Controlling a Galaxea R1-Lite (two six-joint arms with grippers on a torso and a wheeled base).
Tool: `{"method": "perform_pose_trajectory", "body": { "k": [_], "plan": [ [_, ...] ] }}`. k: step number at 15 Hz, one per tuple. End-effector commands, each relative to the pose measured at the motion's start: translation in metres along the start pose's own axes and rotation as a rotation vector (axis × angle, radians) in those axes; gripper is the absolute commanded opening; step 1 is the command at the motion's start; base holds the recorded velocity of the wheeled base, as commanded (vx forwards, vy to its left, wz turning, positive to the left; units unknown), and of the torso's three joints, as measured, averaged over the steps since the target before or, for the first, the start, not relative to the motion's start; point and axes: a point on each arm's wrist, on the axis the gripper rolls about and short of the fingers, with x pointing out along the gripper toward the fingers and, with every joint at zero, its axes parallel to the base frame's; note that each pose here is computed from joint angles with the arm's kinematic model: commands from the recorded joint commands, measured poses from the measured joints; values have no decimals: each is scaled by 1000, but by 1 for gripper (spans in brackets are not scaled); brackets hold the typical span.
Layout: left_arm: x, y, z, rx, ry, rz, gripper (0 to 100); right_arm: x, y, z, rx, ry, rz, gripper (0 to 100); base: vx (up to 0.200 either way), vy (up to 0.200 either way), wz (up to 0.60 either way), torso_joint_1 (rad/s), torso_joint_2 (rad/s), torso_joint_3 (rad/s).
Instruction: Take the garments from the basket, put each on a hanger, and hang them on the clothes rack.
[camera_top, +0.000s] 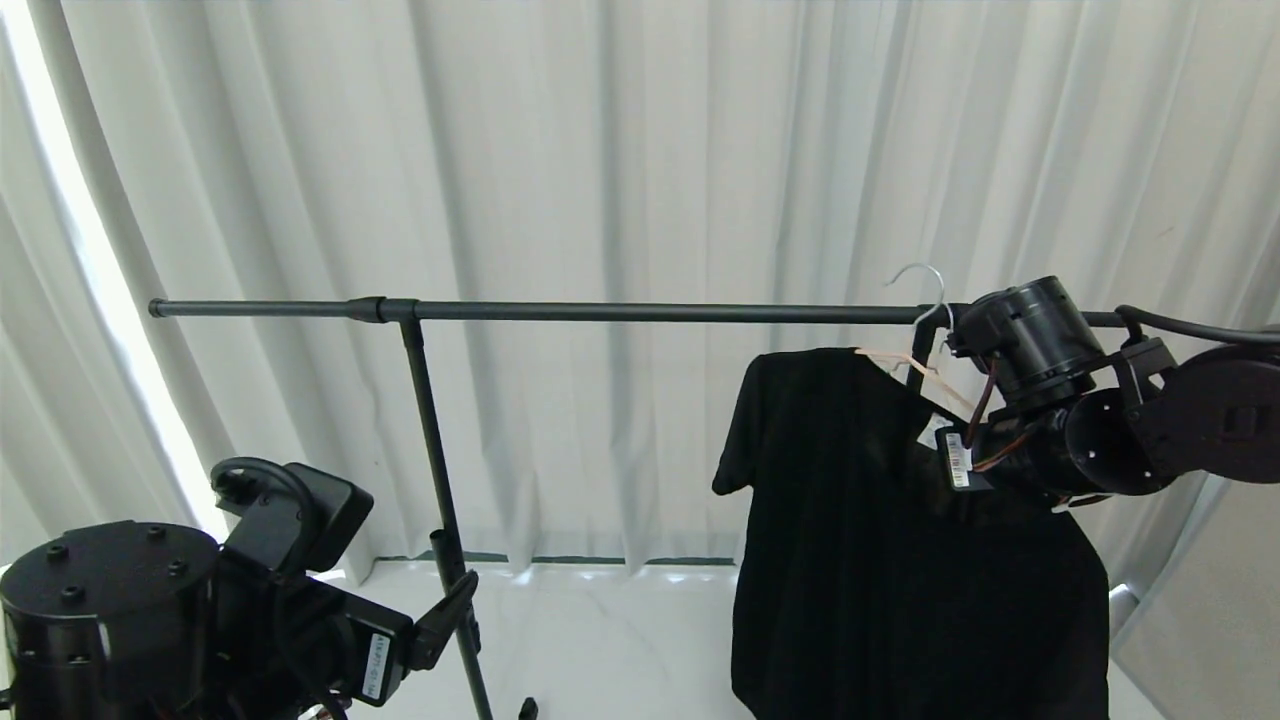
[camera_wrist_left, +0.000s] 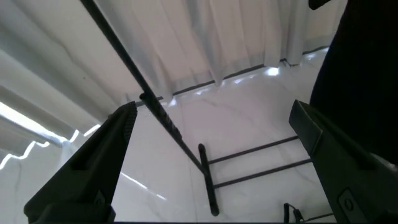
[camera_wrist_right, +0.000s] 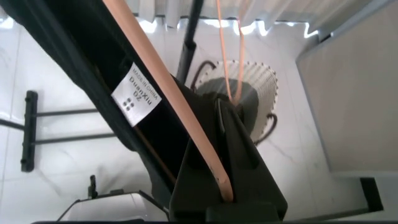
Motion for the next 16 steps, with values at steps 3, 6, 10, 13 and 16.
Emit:
{"method": "perform_pose_trajectory", "body": {
  "k": [3, 6, 10, 13, 16],
  "plan": [
    [2, -3, -1, 7, 10, -10, 100, 1, 3, -2, -12, 9, 2, 0, 200, 0, 0, -1, 2, 2],
    [2, -3, -1, 9, 9, -11, 100, 3, 2, -4, -23, 23, -19, 0, 200, 0, 0, 5, 5, 1],
    [1, -3, -1, 7, 6, -12, 100, 3, 1, -8, -37, 47, -28, 0, 50, 0, 0, 2, 1, 1],
    [1, -3, 0, 7, 5, -11, 100, 7, 3, -9, -45, 59, -33, 0, 0, 0, 0, 0, 0, 0],
    [2, -3, -1, 11, 10, -13, 100, 26, 12, -16, -75, 107, -53, 0, 0, 0, 0, 0, 0, 0]
  ]
}}
